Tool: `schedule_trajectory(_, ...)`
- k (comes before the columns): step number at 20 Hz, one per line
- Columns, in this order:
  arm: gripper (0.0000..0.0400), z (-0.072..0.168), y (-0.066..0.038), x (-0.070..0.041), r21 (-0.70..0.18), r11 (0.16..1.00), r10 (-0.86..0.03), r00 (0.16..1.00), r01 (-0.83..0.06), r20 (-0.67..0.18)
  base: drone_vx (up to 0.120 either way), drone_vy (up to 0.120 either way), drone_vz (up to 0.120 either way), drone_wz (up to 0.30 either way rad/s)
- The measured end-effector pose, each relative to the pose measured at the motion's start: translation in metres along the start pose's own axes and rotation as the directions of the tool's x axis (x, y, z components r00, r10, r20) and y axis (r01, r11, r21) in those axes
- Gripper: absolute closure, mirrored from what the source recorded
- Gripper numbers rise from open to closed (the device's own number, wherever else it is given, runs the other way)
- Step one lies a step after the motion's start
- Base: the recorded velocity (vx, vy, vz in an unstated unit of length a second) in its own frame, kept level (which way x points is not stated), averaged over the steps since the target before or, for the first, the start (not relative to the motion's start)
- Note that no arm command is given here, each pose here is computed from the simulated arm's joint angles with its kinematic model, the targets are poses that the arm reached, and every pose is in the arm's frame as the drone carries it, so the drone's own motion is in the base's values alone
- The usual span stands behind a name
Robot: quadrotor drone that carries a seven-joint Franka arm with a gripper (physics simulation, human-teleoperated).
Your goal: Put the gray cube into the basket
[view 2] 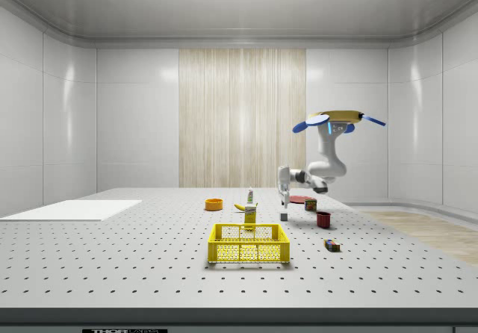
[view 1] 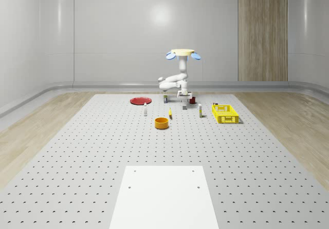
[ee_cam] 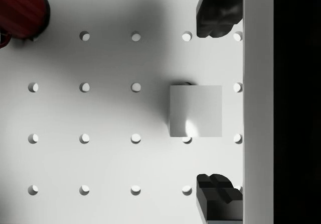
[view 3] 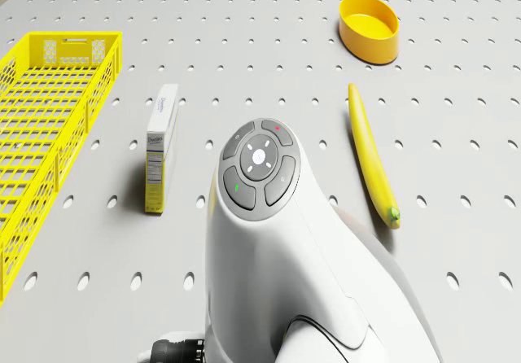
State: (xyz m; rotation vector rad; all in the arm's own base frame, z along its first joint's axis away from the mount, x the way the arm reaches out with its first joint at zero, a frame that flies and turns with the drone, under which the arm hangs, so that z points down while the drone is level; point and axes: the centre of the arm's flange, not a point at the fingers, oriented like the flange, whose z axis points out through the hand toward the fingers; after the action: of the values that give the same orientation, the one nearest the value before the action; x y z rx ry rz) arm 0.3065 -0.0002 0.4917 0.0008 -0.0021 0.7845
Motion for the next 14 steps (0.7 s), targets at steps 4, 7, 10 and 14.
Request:
schedule_trajectory(4, 0.0, 0.0, 0.0, 0.0, 0.0, 1.0, 0.0, 1.0, 0.0, 0.0, 0.06, 0.0, 0.0, 0.0)
schedule_trajectory(7, 0.0, 0.001, 0.0, 0.0, 0.0, 1.0, 0.0, 1.0, 0.0, 0.0, 0.0, 0.0, 0.0, 0.0)
schedule_trajectory(10, 0.0, 0.008, 0.0, 0.0, 0.0, 1.0, 0.0, 1.0, 0.0, 0.0, 0.0, 0.0, 0.0, 0.0)
schedule_trajectory(14, 0.0, 0.023, 0.0, 0.0, 0.0, 1.0, 0.0, 1.0, 0.0, 0.0, 0.0, 0.0, 0.0, 0.0)
